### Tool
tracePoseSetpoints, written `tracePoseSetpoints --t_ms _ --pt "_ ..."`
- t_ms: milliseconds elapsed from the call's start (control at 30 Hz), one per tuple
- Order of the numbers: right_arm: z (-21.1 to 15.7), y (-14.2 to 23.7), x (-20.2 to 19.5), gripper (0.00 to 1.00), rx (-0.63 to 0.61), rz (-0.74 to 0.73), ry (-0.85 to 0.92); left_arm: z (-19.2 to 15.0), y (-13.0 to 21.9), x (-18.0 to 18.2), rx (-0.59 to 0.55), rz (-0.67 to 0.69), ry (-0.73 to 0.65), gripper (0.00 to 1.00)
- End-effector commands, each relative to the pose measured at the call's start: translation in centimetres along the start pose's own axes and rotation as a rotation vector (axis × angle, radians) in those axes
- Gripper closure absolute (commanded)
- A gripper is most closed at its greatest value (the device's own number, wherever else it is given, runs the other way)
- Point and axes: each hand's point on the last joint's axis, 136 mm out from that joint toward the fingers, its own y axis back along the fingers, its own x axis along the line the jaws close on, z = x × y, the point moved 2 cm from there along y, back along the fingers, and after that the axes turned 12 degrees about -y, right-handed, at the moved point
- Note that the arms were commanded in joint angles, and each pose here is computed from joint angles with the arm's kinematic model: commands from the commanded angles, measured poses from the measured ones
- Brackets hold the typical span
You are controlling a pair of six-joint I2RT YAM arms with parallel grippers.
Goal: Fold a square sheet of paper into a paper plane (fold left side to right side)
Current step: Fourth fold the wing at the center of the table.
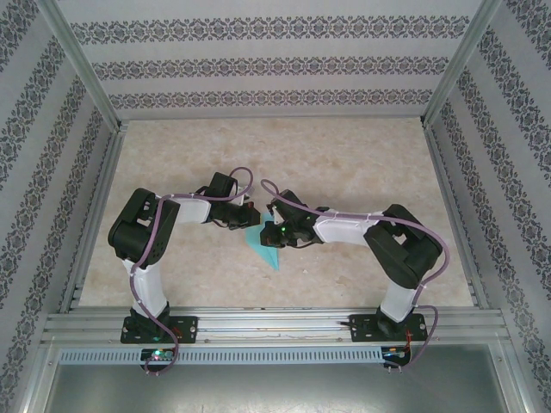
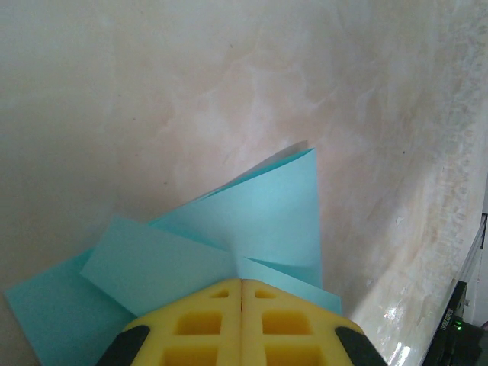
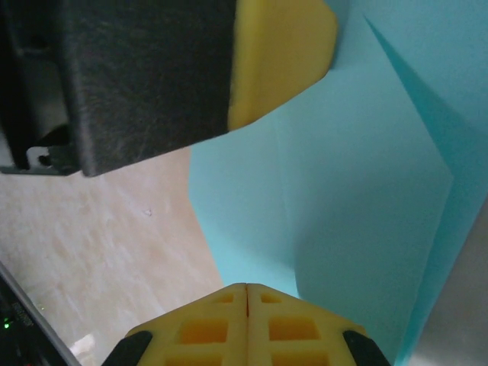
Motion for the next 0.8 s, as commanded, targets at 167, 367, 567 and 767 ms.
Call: tracePoseSetpoints --t_ms 167,367,567,767 --pt "1.1 -1.2 0.0 1.0 -0.016 -0.001 -0.016 -2.4 -1.0 2.9 0.078 0.125 0.039 1.0" --pt "0.1 -1.7 -1.9 1.0 0.017 -0.061 -0.043 -2.6 -0.9 3.4 0.091 0.155 0.055 1.0" --pt "-1.9 -1.9 -3.5 1.0 0.079 -0.103 -0.072 -2.8 -0.9 3.8 0.101 0.181 0.066 1.0" --pt "-3.9 -1.4 -4.6 1.0 0.119 -0.121 -0.104 -2.9 -0.9 4.2 0.105 0.198 0.08 1.0"
